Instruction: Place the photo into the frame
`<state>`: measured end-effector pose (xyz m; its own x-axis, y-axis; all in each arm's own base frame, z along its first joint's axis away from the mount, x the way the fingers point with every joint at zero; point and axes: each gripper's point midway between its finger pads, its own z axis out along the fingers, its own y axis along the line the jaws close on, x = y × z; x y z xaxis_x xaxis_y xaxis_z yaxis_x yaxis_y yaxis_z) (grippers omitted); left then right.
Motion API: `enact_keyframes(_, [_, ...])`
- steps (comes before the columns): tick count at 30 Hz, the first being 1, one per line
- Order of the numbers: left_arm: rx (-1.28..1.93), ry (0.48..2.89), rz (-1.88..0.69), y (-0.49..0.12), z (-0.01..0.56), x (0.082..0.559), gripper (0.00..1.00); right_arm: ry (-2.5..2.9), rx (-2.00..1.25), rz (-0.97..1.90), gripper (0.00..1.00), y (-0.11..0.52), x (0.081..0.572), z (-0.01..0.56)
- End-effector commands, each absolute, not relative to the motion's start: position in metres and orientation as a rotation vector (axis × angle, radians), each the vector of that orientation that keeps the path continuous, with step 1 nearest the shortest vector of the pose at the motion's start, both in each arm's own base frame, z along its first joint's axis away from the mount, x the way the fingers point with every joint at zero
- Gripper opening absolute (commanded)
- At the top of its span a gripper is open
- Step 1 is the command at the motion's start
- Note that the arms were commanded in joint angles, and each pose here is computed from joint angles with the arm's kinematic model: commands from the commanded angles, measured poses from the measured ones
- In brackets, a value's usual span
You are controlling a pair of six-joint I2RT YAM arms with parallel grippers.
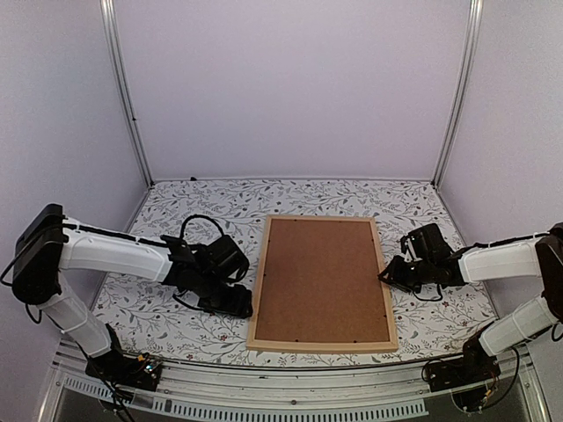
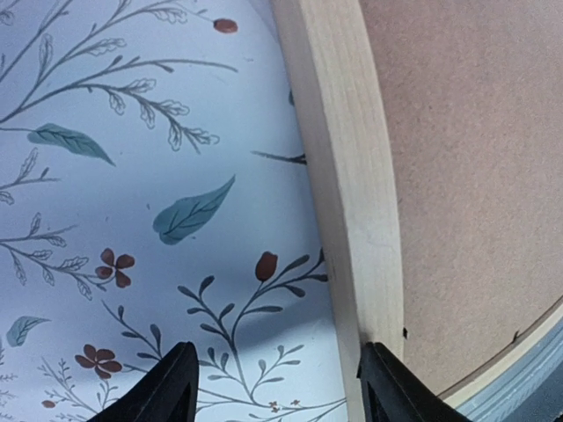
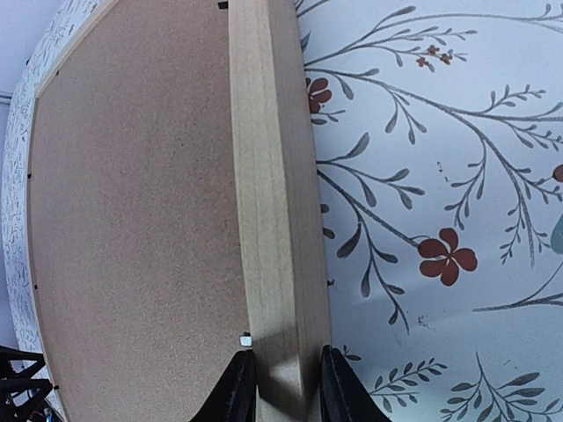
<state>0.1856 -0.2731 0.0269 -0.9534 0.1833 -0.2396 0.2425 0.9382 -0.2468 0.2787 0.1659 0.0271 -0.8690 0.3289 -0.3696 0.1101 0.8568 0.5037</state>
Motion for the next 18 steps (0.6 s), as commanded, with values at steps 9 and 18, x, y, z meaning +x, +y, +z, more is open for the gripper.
enact_keyframes(9, [0.359, 2.893, -0.366, -0.280, 0.023, 0.180, 0.65, 2.698, 0.280, 0.649, 0.27, 0.168, 0.254, 0.011])
enact_keyframes(18, [0.391, 2.896, -0.366, -0.290, 0.021, 0.176, 0.66, 2.700, 0.275, 0.646, 0.27, 0.169, 0.255, 0.011])
